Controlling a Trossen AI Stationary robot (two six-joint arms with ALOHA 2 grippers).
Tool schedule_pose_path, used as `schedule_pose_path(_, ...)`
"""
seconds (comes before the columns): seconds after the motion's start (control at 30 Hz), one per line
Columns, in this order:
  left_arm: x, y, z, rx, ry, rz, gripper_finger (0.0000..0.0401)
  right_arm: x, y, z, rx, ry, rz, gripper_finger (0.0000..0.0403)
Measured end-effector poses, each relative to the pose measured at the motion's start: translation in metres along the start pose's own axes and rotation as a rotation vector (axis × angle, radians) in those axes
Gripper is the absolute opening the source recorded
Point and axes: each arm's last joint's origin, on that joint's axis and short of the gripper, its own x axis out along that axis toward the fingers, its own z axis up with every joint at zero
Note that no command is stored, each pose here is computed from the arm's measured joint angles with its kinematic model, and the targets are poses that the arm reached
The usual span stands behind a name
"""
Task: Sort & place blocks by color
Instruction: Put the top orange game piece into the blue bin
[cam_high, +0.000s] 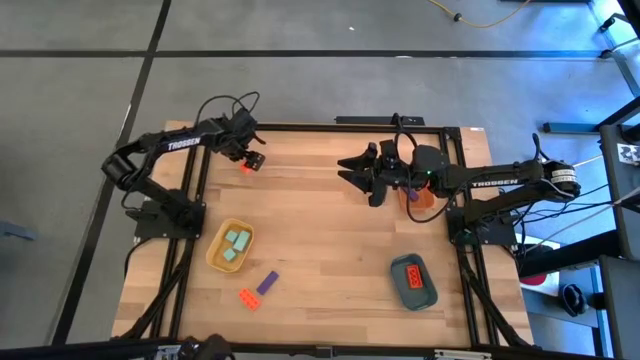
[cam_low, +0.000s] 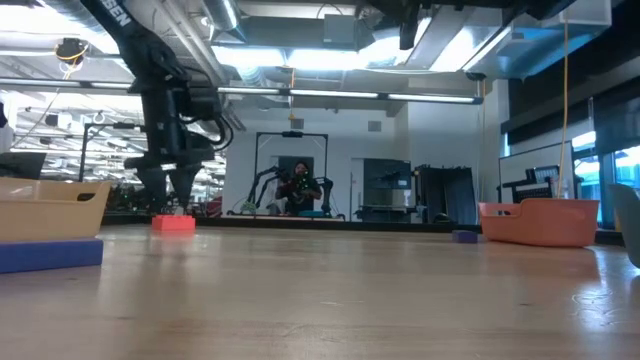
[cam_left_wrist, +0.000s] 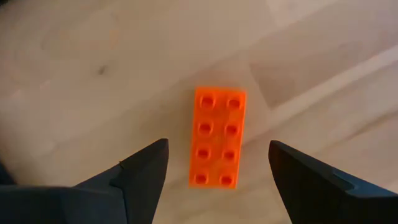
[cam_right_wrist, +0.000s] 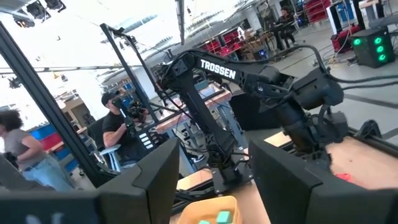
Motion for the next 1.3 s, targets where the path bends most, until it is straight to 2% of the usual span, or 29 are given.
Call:
schedule_pose_path(0.1,0.008,-0.001,0.002,0.001,0.000,-0.004,0.0271,0.000,0.000,0.000,0.028,0.000,0.000,0.0196)
schedule_pose_path(0.33,0.037,-0.001,-0.001,0.004,0.105,0.018,0.0271,0.000,0.000,0.000,0.047,0.000,-0.001,0.0196)
schedule_pose_path(0.53,0.043,-0.002,-0.003,0.008,0.137,0.024,0.0258,0.000,0.000,0.000,0.047,-0.001,-0.002,0.0196)
schedule_pose_path(0.67,0.043,-0.001,-0.005,0.001,0.164,0.024,0.0222,0.000,0.000,0.000,0.044,-0.001,-0.002,0.0196)
schedule_pose_path(0.83,0.039,-0.003,-0.007,0.011,0.172,0.001,0.0138,0.000,0.000,0.000,0.023,0.000,-0.002,0.0196)
schedule_pose_path(0.9,0.031,-0.006,-0.008,0.018,0.147,-0.020,0.0128,0.000,0.000,0.000,0.013,0.000,-0.001,0.0196)
schedule_pose_path(0.97,0.015,-0.014,-0.009,0.034,0.105,-0.084,0.0128,0.000,0.000,0.000,0.012,0.001,0.002,0.0196)
schedule_pose_path(1.07,-0.017,-0.029,-0.006,0.071,-0.050,-0.207,0.0128,0.000,0.000,0.000,-0.009,0.004,0.006,0.0196)
schedule_pose_path(1.3,-0.114,-0.093,-0.023,0.252,-0.569,-0.607,0.0128,0.000,0.000,-0.003,-0.020,0.032,0.013,0.0196)
